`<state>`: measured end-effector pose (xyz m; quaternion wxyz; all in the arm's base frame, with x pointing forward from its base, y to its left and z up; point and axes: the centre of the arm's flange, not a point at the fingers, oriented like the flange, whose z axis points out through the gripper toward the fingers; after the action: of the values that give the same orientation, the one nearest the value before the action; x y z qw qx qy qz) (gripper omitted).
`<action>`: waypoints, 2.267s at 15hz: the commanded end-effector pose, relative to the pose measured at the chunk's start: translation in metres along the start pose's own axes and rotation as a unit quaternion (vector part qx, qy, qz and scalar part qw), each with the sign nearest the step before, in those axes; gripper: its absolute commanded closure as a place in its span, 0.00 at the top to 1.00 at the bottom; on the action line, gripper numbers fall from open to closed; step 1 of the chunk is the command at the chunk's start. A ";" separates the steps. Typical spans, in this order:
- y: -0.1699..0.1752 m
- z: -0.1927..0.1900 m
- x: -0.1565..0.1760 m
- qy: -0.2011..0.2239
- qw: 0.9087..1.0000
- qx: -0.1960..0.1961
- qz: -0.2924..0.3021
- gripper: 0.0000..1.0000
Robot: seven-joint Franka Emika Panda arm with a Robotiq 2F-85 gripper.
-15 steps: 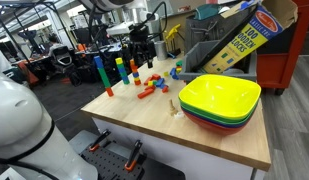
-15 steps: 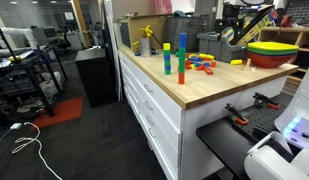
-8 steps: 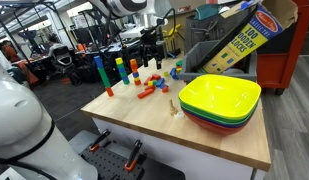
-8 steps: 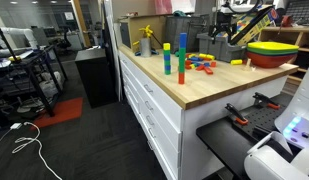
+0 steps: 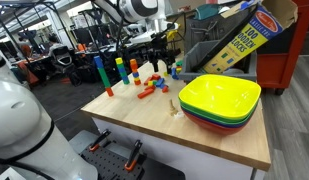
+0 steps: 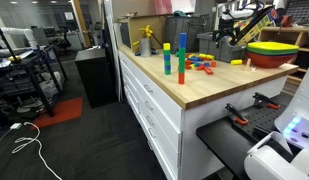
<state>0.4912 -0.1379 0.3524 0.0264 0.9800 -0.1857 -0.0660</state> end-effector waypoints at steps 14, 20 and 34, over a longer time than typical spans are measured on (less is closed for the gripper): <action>-0.029 0.010 0.004 -0.004 1.000 0.003 -0.024 1.00; -0.111 -0.012 0.017 0.014 0.994 0.005 -0.108 1.00; -0.132 -0.015 0.131 0.033 0.972 -0.066 -0.224 1.00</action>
<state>0.6365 -0.0565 0.3524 0.0645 0.9973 0.0173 -0.0311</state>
